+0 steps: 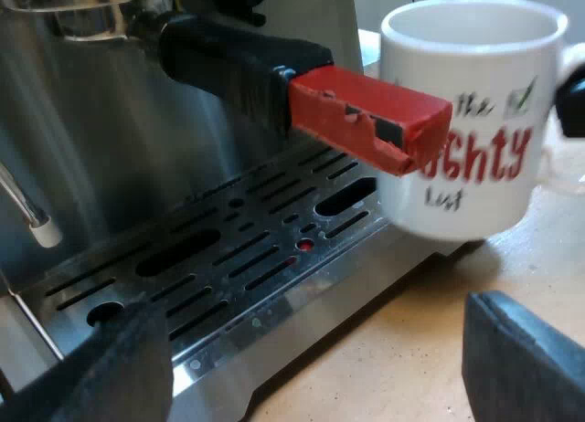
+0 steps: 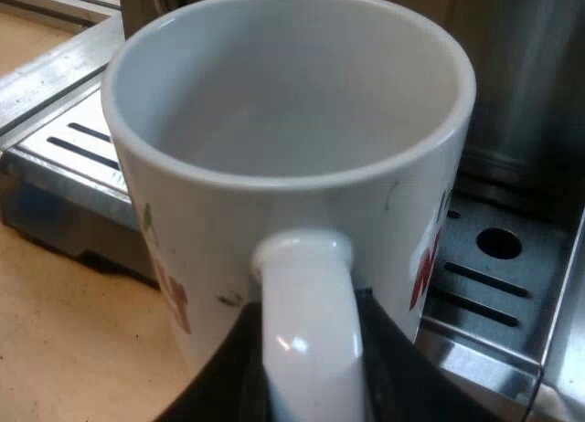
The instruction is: Place mug into machine
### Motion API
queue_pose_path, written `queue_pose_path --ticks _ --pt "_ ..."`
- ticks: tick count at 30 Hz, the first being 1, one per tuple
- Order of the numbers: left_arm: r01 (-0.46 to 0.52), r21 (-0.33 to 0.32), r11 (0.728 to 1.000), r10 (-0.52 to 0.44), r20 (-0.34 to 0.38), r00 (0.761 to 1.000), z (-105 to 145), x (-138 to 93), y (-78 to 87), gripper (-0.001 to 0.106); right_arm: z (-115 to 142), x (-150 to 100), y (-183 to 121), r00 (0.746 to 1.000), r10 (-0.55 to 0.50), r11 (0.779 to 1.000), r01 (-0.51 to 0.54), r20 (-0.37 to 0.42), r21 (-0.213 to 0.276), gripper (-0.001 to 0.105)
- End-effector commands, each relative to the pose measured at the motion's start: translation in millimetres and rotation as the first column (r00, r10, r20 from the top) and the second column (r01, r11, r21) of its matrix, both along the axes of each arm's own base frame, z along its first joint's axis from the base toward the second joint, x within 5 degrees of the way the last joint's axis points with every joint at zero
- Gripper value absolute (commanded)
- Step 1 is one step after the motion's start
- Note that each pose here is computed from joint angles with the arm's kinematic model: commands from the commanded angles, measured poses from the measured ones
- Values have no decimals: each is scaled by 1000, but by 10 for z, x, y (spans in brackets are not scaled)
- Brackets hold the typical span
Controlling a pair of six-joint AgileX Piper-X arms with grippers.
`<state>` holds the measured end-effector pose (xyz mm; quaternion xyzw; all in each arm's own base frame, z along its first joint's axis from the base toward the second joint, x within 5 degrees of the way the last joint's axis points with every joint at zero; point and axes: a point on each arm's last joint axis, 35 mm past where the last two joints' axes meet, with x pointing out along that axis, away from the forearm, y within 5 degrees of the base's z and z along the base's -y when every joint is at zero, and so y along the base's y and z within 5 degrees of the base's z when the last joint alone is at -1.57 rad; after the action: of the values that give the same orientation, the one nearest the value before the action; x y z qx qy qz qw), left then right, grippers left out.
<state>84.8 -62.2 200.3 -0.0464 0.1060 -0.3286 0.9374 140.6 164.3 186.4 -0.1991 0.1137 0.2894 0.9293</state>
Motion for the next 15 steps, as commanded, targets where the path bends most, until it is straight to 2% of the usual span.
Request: queue_pose_path --ticks 1,12,15 --pt "7 -18 1000 -7 7 1000 22 -1 -6 67 103 70 88 998 -9 997 5 58 77 0" --pt "7 -18 1000 -7 7 1000 22 -1 -6 67 24 353 459 1000 -9 999 8 21 35 0" --pt "7 -18 1000 -7 7 1000 22 -1 -6 67 7 417 544 1000 -14 998 13 23 62 0"
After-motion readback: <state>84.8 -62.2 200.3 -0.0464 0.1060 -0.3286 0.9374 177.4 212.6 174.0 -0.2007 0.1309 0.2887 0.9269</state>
